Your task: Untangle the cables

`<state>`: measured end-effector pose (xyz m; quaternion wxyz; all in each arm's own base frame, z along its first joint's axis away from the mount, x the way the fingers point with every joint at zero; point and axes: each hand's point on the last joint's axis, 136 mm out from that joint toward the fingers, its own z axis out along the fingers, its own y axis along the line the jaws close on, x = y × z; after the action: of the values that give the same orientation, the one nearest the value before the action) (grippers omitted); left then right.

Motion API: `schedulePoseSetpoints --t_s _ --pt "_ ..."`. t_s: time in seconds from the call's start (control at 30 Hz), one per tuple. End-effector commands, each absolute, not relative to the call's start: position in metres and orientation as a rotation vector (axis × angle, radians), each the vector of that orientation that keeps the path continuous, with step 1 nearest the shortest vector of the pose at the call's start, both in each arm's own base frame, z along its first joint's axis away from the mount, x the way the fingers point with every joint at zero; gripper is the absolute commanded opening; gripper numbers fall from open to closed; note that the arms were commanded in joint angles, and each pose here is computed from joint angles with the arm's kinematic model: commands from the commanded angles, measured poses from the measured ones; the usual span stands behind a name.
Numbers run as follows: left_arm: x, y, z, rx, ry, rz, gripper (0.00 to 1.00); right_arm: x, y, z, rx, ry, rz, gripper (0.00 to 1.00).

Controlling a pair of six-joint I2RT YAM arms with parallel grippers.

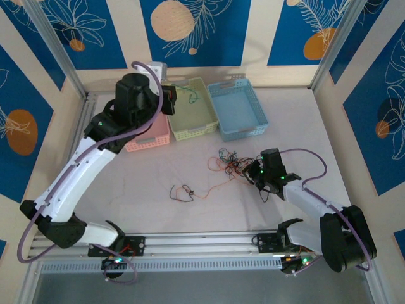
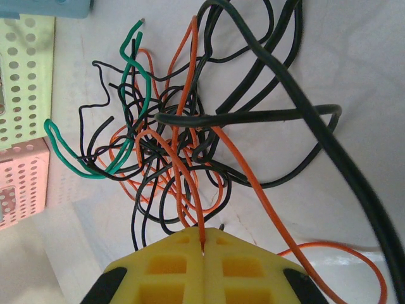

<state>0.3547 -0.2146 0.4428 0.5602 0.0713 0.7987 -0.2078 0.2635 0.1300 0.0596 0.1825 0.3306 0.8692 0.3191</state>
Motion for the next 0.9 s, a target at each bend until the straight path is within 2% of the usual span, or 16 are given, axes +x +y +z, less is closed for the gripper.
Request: schedulePoseSetpoints --t_s 0.0,0.17,0.37,0.63,0.87 --pt "0.377 -0.178 0.464 0.022 1.822 -0.514 0.0 0.265 0.129 0.06 0.908 2.45 0.875 0.0" --pt "0.4 -0.13 0.446 -0.09 1.841 -0.338 0.0 0.265 0.131 0.061 0.895 2.451 0.876 0.0" --pt "0.425 -0.081 0.383 -0.257 1.883 -0.241 0.0 0.266 0.133 0.062 0.879 2.453 0.878 0.0" --pt "0.48 -0.073 0.254 -0.34 2.107 -0.249 0.0 0.266 0.135 0.062 0.868 2.456 0.876 0.0" --pt "0.503 -0.082 0.176 -0.349 2.258 -0.247 0.0 0.267 0.135 0.062 0.861 2.461 0.864 0.0"
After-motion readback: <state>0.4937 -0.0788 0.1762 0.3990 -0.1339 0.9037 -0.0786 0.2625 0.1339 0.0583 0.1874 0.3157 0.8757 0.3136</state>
